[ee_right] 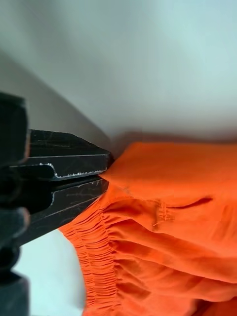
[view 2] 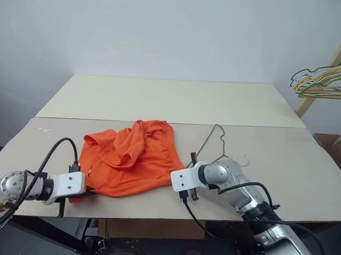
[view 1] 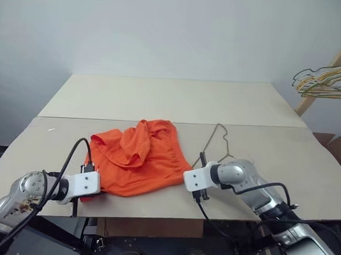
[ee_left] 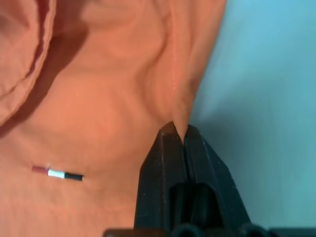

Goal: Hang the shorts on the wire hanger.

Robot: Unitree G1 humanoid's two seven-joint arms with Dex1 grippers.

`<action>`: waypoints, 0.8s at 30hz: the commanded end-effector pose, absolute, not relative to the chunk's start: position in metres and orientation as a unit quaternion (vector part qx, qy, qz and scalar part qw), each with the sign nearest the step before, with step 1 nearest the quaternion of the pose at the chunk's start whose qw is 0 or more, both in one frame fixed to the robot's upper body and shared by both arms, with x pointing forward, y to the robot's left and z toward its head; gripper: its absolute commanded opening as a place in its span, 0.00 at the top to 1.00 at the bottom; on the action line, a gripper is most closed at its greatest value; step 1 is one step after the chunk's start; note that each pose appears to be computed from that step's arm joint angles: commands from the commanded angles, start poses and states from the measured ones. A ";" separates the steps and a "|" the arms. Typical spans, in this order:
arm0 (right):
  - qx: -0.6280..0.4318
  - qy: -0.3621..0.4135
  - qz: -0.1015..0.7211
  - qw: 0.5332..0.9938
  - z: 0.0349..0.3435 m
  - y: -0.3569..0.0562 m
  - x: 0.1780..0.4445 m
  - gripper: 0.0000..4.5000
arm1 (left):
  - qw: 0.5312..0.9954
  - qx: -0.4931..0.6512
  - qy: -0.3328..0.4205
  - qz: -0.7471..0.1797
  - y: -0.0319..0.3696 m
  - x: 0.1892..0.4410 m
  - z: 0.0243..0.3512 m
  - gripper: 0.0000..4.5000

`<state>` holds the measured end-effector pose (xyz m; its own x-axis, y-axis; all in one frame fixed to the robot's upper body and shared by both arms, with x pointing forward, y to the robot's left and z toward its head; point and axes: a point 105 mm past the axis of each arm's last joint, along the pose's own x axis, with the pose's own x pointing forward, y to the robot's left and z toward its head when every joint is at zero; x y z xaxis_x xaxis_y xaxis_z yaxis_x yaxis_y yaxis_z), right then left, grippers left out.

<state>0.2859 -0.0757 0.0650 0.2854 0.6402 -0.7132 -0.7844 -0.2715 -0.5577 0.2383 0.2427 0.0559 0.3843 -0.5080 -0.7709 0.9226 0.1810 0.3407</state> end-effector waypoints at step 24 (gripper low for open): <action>-0.353 -0.294 0.095 0.883 0.332 -0.095 0.420 1.00 | 0.831 0.486 -0.271 0.007 0.254 0.364 0.345 1.00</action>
